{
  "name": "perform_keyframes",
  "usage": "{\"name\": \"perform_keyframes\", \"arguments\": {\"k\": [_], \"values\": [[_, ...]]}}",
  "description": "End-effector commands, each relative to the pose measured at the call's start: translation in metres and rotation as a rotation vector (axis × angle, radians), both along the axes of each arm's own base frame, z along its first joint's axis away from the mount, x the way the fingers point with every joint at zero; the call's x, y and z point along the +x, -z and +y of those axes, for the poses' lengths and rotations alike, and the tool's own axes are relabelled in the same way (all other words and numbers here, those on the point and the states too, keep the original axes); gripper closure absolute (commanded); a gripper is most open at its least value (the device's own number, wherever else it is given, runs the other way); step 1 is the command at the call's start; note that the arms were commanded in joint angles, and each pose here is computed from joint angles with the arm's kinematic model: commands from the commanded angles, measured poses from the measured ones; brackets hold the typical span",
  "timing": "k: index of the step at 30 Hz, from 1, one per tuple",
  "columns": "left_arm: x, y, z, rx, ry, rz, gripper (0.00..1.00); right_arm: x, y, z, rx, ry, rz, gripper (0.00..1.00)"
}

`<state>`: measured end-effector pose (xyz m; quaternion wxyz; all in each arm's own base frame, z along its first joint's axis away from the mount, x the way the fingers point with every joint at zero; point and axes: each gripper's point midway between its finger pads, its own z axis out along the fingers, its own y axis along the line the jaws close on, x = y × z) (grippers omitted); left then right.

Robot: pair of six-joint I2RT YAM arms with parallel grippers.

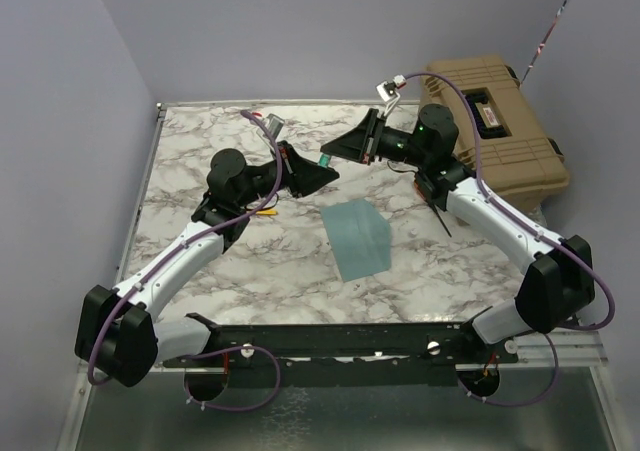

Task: Place the letter into the envelope and seal it

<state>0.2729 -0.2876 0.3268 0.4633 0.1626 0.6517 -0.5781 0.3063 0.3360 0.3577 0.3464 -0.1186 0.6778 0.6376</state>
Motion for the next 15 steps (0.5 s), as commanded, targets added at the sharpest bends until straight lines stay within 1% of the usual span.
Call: {"name": "perform_keyframes", "arguments": {"k": [1, 2, 3, 5, 7, 9, 10, 13, 15], "values": [[0.003, -0.013, -0.001, -0.033, -0.014, -0.016, 0.97, -0.01, -0.003, 0.004, -0.019, -0.063, 0.008, 0.85], [0.002, -0.013, -0.002, -0.034, -0.01, -0.009, 0.89, -0.009, -0.003, 0.004, -0.026, -0.061, 0.009, 0.89], [0.002, -0.012, -0.002, -0.03, -0.005, -0.002, 0.78, -0.009, -0.003, 0.004, -0.037, -0.061, 0.0, 0.92], [0.003, -0.008, 0.0, -0.005, -0.002, 0.018, 0.57, -0.009, -0.002, 0.003, -0.067, -0.064, -0.019, 0.96], [0.004, -0.006, 0.004, 0.024, 0.001, 0.037, 0.44, -0.009, 0.001, 0.002, -0.111, -0.073, -0.056, 0.98], [0.004, -0.005, 0.008, 0.049, 0.013, 0.044, 0.39, -0.012, 0.005, 0.0, -0.156, -0.099, -0.093, 0.98], [0.003, -0.006, 0.01, 0.056, 0.023, 0.046, 0.38, -0.015, 0.007, 0.0, -0.17, -0.119, -0.113, 0.98], [-0.004, -0.007, 0.01, 0.061, 0.068, 0.041, 0.39, -0.024, 0.015, 0.0, -0.199, -0.184, -0.115, 0.98], [-0.004, -0.004, 0.009, 0.064, 0.082, 0.052, 0.43, -0.029, 0.016, 0.001, -0.196, -0.223, -0.121, 0.98]]}}
